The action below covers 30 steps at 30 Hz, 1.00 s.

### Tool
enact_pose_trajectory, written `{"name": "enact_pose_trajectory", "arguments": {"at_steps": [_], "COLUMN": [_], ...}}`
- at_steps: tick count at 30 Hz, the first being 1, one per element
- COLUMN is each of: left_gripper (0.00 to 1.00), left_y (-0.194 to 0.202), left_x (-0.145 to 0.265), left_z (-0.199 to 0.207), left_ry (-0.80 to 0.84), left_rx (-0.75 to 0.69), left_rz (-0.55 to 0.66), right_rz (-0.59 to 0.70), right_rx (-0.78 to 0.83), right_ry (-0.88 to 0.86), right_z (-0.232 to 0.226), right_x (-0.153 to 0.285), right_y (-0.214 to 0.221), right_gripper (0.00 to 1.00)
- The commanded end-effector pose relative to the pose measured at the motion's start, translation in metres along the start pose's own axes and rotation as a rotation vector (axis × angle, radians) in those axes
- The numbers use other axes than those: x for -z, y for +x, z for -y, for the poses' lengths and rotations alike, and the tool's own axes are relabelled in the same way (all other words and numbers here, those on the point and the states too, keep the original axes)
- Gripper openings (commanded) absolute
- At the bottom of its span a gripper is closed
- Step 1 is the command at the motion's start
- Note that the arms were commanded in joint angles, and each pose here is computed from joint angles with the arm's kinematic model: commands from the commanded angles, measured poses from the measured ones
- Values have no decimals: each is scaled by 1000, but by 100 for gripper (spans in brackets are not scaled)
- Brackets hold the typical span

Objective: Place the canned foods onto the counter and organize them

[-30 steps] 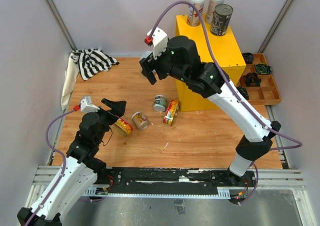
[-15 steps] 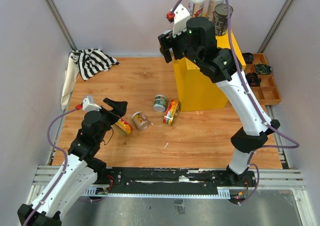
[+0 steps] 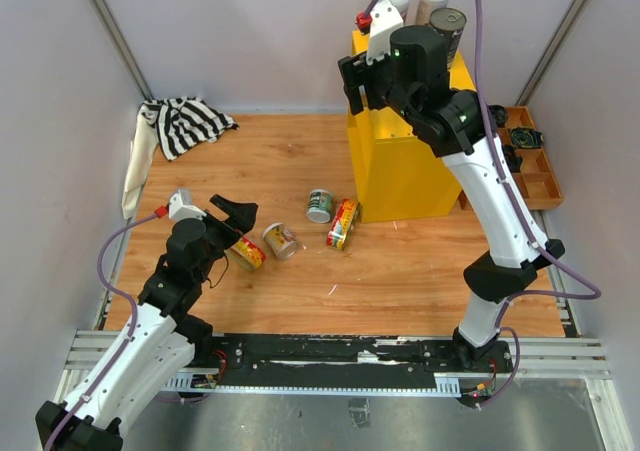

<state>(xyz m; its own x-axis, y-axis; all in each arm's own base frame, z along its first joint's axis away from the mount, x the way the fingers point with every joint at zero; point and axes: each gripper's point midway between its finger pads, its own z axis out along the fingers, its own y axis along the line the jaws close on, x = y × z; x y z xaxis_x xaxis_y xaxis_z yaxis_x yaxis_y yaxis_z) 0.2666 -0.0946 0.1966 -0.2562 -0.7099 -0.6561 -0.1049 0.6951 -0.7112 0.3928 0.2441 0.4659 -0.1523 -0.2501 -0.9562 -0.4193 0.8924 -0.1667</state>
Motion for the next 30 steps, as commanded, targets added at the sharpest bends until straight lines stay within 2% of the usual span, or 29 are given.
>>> {"name": "enact_pose_trajectory", "arguments": {"at_steps": [1, 19, 26, 30], "left_gripper": [98, 98, 98, 98], "left_y": [-10, -6, -3, -2], "left_x": [2, -10, -17, -20], "left_z": [8, 13, 16, 17], "left_ry": [29, 24, 30, 33], "left_rx": [14, -12, -18, -20], "left_rz": [32, 2, -7, -10], "right_rz": [132, 25, -17, -28], "right_rx": [-55, -172, -194, -197], "right_ry": [97, 140, 145, 160], "right_z": [36, 78, 86, 91], "right_x": [23, -3, -17, -23], "right_y": [-40, -3, 11, 16], "right_gripper": [25, 27, 36, 48]}}
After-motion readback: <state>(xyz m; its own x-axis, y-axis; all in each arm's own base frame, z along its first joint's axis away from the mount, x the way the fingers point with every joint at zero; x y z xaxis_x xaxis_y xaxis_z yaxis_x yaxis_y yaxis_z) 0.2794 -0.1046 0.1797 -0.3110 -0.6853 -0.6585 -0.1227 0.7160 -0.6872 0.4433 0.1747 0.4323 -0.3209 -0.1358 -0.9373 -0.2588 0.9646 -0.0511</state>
